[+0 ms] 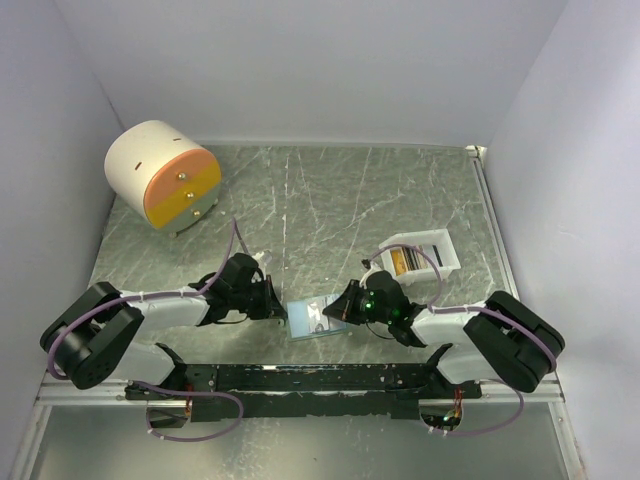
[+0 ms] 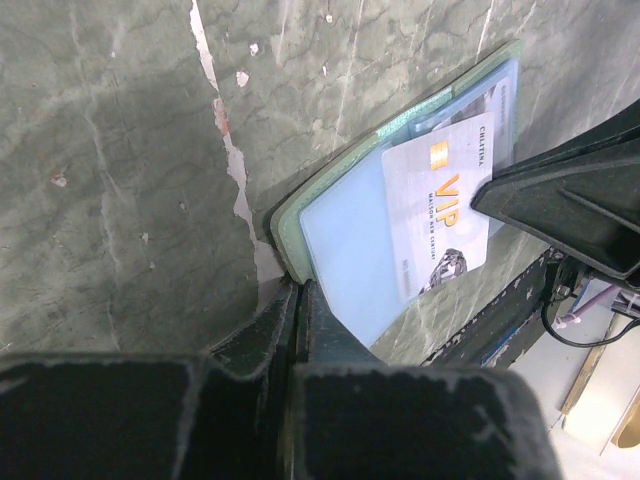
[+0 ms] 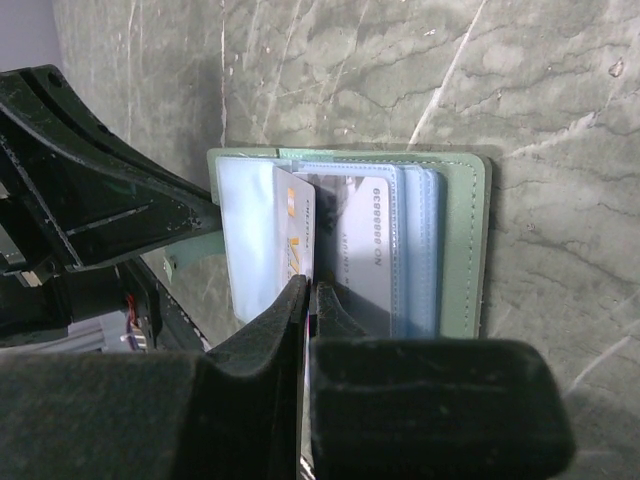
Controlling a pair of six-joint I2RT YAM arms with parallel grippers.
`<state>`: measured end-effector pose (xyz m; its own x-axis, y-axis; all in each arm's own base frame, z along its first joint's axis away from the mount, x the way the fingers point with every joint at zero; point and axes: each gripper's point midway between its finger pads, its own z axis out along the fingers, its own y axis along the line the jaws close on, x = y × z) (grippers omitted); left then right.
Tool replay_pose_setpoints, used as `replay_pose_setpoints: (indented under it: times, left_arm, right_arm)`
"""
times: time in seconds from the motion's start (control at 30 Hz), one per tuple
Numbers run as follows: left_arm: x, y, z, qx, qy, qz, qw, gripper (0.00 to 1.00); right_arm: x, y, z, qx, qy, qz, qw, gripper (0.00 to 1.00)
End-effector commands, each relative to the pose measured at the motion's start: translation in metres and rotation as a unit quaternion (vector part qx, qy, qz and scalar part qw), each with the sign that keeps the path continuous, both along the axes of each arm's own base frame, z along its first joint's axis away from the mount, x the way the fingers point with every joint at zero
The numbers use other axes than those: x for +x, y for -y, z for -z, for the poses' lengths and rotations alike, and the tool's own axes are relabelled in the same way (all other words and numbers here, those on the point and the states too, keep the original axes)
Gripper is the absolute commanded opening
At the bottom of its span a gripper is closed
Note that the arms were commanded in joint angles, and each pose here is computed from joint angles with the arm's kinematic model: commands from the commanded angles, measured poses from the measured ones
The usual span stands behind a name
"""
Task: Put the credit cards into the card holder
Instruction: Insert the credit card into the card holder.
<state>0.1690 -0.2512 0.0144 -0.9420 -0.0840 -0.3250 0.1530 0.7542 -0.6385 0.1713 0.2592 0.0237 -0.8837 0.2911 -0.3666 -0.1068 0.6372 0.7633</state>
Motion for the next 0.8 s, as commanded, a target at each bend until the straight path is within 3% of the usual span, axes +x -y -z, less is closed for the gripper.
replay_pose_setpoints:
  times: [0.0,0.43,0.77]
  left_arm:
    - [-0.002,-0.003,0.002,0.006,0.006,0.009,1.0,0.07]
    - [-0.005,0.005,-0.007,-0.022,0.006,0.016,1.0,0.07]
    - [-0.007,0.007,-0.007,-0.031,0.0,0.019,0.999,0.07]
  right_arm:
    - [-0.005,0.003,0.007,-0.017,0.0,-0.015,1.0,0.0]
    - [-0.006,-0.011,0.009,-0.032,-0.006,-0.035,0.999,0.04]
    - [0.001,0.006,0.009,-0.096,0.006,-0.011,0.995,0.37]
